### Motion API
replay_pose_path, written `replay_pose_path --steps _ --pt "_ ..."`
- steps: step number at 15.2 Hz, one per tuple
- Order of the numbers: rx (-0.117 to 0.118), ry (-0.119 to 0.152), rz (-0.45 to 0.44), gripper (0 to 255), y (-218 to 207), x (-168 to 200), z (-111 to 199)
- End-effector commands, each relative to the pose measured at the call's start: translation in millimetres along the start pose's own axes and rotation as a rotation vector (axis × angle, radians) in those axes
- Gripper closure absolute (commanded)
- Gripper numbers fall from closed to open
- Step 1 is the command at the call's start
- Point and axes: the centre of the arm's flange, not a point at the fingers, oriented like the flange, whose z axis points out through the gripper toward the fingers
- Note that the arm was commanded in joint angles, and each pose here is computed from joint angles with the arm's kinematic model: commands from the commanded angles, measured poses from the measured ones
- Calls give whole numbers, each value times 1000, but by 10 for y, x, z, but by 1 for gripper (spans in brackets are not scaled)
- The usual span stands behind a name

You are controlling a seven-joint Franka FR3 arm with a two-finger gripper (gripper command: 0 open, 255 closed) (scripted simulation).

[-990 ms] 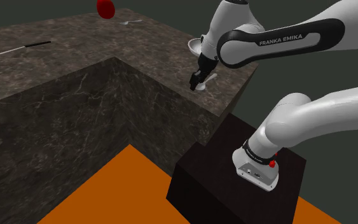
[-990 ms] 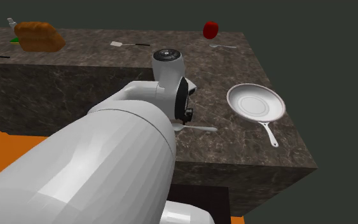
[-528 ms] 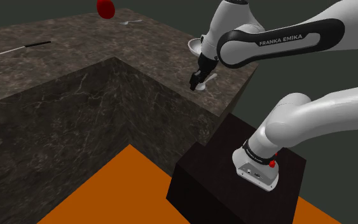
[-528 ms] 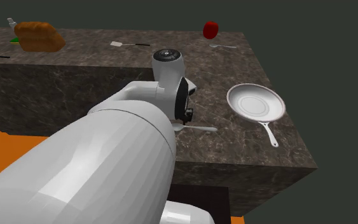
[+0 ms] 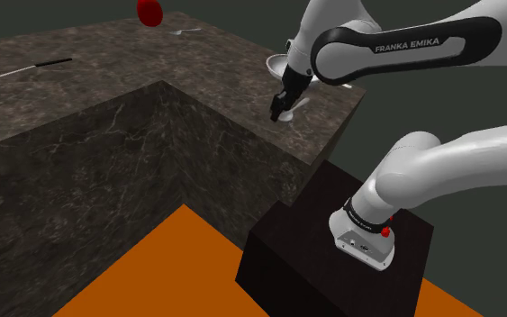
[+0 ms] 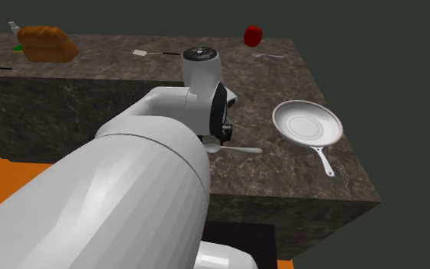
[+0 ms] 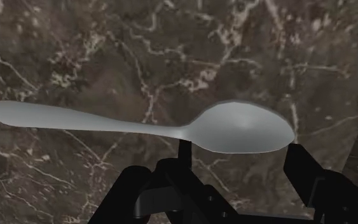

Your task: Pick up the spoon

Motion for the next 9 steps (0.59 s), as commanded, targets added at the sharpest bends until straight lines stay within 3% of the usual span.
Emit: replay_pose_path --steps 1,9 --pt "0 0 0 255 -1 10 -115" --pt "0 0 0 255 14 76 -532"
